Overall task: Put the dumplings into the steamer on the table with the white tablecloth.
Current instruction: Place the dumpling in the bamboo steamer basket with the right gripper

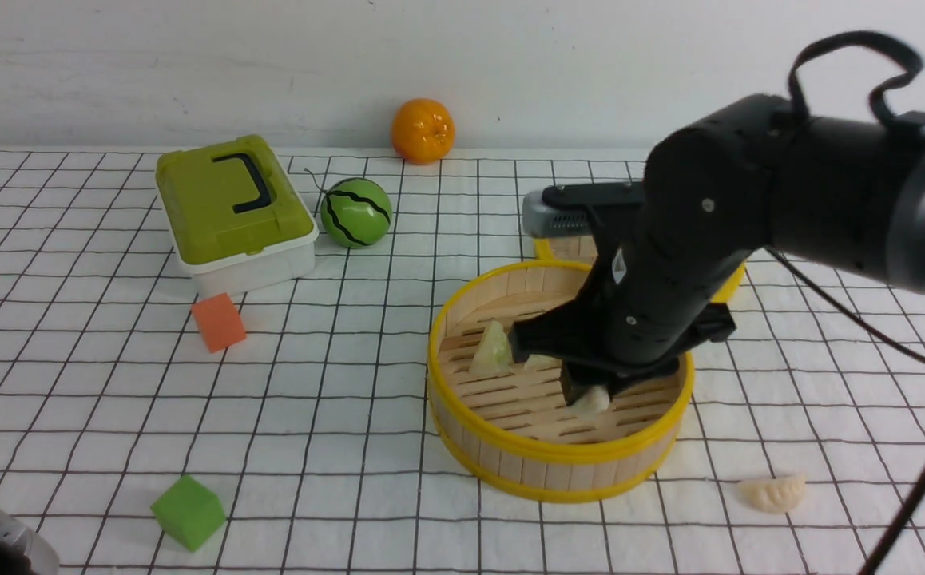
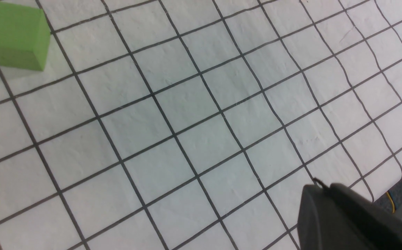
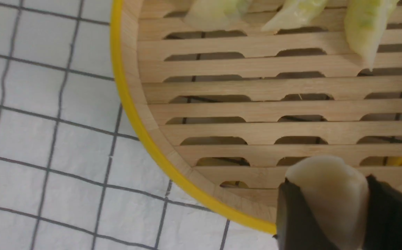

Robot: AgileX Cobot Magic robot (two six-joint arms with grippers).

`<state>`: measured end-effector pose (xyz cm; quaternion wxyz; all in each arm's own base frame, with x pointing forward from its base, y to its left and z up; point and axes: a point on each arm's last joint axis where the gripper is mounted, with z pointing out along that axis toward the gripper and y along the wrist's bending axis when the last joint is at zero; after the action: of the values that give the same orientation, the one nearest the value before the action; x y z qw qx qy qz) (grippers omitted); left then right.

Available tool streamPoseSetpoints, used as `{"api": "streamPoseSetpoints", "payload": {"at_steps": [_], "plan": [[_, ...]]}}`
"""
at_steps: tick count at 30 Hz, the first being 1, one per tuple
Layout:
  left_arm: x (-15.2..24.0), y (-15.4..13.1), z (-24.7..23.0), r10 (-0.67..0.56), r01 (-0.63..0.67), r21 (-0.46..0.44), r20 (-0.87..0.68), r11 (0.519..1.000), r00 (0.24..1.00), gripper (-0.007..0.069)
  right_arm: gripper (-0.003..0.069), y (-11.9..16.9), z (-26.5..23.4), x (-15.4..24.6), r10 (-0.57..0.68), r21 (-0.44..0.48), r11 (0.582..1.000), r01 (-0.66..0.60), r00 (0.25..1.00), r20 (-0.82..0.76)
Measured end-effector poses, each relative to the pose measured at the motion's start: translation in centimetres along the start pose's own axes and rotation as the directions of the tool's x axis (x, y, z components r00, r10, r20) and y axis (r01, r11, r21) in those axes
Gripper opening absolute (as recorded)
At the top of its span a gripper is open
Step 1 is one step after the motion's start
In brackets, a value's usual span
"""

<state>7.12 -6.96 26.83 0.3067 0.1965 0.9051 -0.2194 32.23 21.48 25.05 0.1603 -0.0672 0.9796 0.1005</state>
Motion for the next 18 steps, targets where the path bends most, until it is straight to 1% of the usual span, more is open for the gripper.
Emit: {"api": "streamPoseSetpoints", "payload": {"at_steps": [4, 11, 14, 15, 17, 18], "plan": [[0.0, 0.0, 0.0, 0.000, 0.000, 0.000, -0.001, 1.000, 1.000, 0.0019, 0.0237, -0.3, 4.2, -0.3, 0.000, 0.020, 1.000, 0.000, 1.000, -0.026], [0.3, 0.1, 0.0, 0.000, 0.000, -0.006, -0.032, 1.000, 0.999, 0.0019, 0.0242, 0.0, 5.9, -1.1, 0.008, 0.001, 1.000, -0.008, 1.000, 0.013], [0.3, 0.1, 0.0, 0.000, 0.000, -0.006, -0.033, 1.000, 0.999, 0.0019, 0.0303, 0.2, 5.5, -1.6, 0.007, -0.007, 1.000, -0.007, 1.000, 0.028], [0.3, 0.1, 0.0, 0.000, 0.000, -0.006, -0.033, 1.000, 0.999, 0.0019, 0.0342, 0.3, 5.2, -1.7, 0.004, -0.003, 1.000, -0.004, 1.000, 0.019], [0.3, 0.1, 0.0, 0.000, 0.000, -0.006, -0.035, 1.000, 0.999, 0.0020, 0.0400, 0.4, 4.3, -1.8, -0.022, 0.010, 1.000, 0.022, 1.000, -0.009], [0.4, 0.1, 0.0, 0.000, 0.000, -0.007, -0.040, 1.000, 0.999, 0.0021, 0.0431, 0.4, 3.1, -1.9, -0.058, 0.020, 0.998, 0.059, 0.998, -0.038]]}}
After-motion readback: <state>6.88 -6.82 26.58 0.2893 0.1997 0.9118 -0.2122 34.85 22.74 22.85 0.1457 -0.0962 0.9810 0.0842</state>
